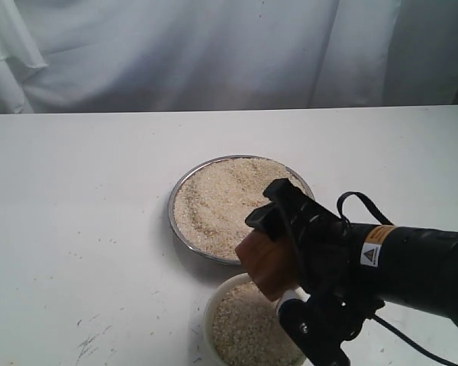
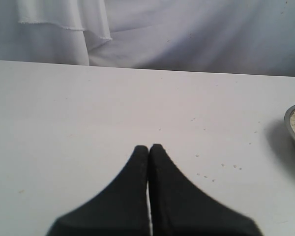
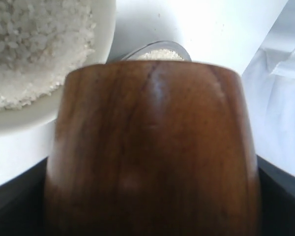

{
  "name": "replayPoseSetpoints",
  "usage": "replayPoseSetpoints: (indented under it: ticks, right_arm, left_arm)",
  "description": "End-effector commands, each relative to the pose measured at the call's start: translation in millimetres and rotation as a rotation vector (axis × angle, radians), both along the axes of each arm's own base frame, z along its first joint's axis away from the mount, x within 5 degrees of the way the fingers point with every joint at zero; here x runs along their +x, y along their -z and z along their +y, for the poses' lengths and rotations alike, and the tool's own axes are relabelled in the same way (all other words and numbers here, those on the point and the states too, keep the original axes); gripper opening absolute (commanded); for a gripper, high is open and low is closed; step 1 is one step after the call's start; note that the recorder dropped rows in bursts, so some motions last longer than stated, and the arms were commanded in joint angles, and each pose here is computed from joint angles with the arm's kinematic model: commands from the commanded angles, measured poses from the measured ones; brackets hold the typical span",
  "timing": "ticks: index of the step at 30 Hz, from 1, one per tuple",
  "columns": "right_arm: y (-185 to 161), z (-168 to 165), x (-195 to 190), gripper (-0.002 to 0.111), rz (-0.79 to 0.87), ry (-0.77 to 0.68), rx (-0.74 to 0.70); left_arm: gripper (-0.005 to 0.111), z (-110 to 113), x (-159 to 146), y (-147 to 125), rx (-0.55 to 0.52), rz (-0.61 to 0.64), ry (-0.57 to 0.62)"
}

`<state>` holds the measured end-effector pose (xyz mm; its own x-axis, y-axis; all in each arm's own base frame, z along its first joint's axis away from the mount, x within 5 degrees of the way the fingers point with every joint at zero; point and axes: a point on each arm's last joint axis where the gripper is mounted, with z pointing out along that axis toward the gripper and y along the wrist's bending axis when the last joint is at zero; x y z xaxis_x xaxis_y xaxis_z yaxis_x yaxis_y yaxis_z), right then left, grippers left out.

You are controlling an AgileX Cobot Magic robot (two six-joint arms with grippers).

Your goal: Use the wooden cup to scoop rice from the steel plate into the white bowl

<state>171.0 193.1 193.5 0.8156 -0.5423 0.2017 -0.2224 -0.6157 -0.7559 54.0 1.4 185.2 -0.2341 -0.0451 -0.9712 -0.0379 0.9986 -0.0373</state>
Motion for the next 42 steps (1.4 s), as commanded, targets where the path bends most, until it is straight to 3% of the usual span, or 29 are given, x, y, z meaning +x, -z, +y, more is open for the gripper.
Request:
replayPoseSetpoints:
  ticks: [1, 10, 16, 36, 42]
  right_arm:
    - [-2.8, 4.1, -4.1, 0.000, -0.020, -0.042, -0.007]
    - [5.1, 4.4, -5.0, 0.000, 0.014, -0.056, -0.049]
    - [2.8, 4.4, -2.4, 0.000, 0.068, 0.055, 0.043]
    - [5.1, 4.0, -5.9, 0.000, 0.043, -0.040, -0.043]
    - [2.3, 4.3, -2.7, 0.000, 0.129, 0.116, 0.091]
  left_arm:
    - [0.000, -0.1, 0.0, 0.8, 0.001, -0.006, 0.002]
    - [0.000, -0.1, 0.0, 0.8, 0.001, -0.006, 0.002]
    - [0.000, -0.1, 0.0, 0.8, 0.001, -0.006, 0.002]
    - [0.000, -0.1, 0.0, 0.8, 0.001, -0.006, 0.002]
    - [0.000, -0.1, 0.0, 0.8, 0.001, -0.006, 0.002]
